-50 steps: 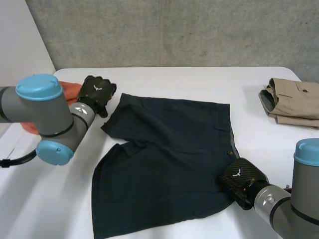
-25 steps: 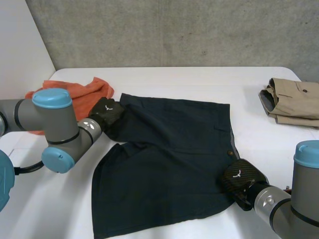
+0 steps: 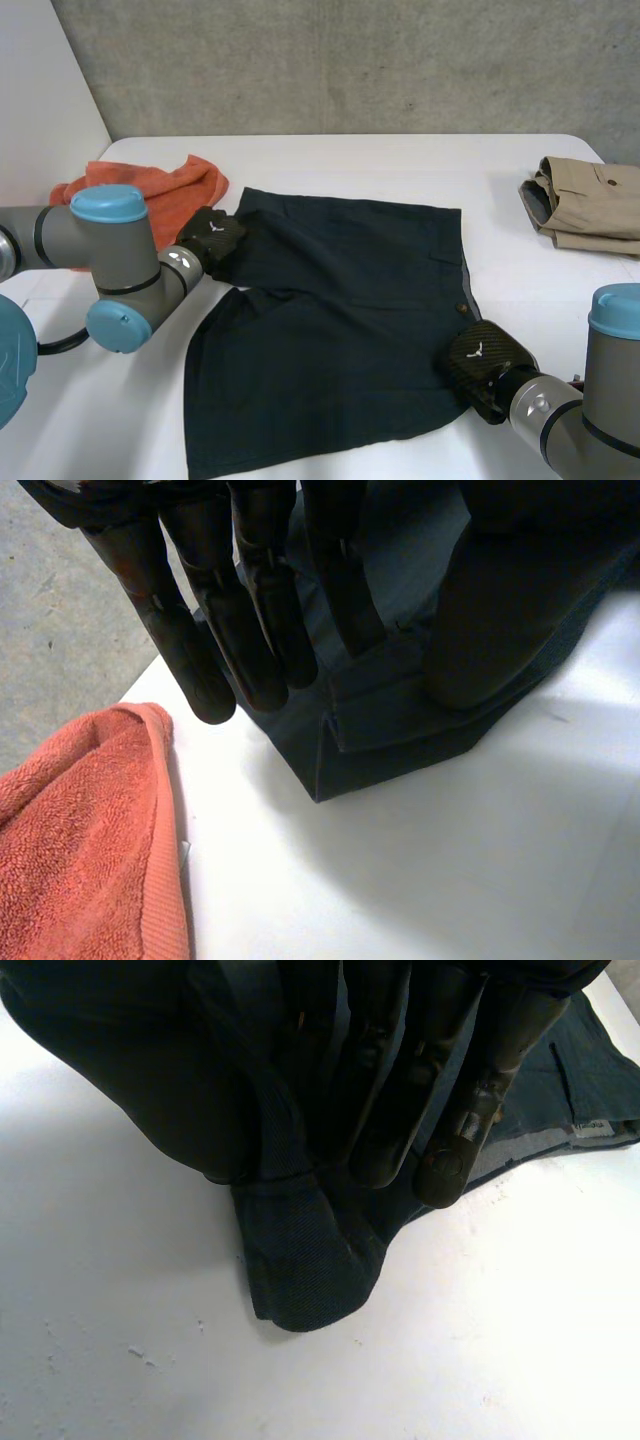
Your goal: Fold the laundry.
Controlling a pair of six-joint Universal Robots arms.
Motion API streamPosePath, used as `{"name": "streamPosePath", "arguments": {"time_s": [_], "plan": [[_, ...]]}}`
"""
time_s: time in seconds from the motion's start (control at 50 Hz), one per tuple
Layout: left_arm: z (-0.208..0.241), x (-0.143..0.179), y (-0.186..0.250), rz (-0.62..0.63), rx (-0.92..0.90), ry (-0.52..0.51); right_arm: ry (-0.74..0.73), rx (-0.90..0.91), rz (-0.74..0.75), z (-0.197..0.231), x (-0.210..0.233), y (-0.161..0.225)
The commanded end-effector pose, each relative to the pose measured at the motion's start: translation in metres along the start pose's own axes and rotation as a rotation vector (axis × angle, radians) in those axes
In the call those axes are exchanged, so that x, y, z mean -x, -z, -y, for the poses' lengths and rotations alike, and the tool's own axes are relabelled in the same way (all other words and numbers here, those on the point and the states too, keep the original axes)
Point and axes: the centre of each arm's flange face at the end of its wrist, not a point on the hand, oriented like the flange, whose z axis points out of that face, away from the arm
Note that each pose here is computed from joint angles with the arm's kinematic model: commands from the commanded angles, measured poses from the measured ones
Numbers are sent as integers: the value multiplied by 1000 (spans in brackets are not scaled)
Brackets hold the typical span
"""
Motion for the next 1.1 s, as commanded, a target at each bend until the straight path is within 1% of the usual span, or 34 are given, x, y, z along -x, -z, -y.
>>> {"name": "streamPosePath", "arguments": {"time_s": [0.02,0.14,0.3,0.44,0.56,0.64,0.7,0.74,0.76,0.8,0.82,0.84,0.88,0.9,0.96,0.98,1.04,1.06,1.1], "plan": [[-1,2,0,3,6,1,1,-1,1,0,0,0],[-1,5,1,21,12,1,2,1,4,0,2,1],[-7,15,3,93,63,8,1,1,6,0,2,1],[-13,20,14,156,128,16,-1,4,1,-1,0,1],[-16,15,21,151,156,21,-2,0,-4,0,-1,0],[-8,14,28,157,146,16,-7,-9,-8,1,-1,0],[8,28,39,218,126,22,-19,-11,-13,1,-2,-1],[17,35,47,251,112,38,-35,-15,-15,2,-2,-1],[26,43,56,284,93,71,-43,-19,-17,3,-3,-1],[37,49,69,305,66,116,-71,-26,-21,5,-5,-2],[47,53,83,317,34,169,-83,-28,-23,5,-5,-2],[52,53,92,320,19,199,-93,-30,-24,5,-6,-2],[57,52,105,316,-2,240,-125,-44,-32,9,-9,-3],[63,48,119,303,-26,276,-137,-48,-39,11,-12,-3],[67,40,139,270,-48,313,-181,-68,-63,18,-21,-5],[69,31,152,229,-53,323,-195,-74,-67,20,-23,-6],[71,7,171,139,-51,323,-263,-107,-88,29,-33,-8],[69,-10,184,78,-28,320,-282,-116,-93,31,-35,-9],[65,-24,194,30,6,317,-345,-136,-103,37,-42,-10]]}}
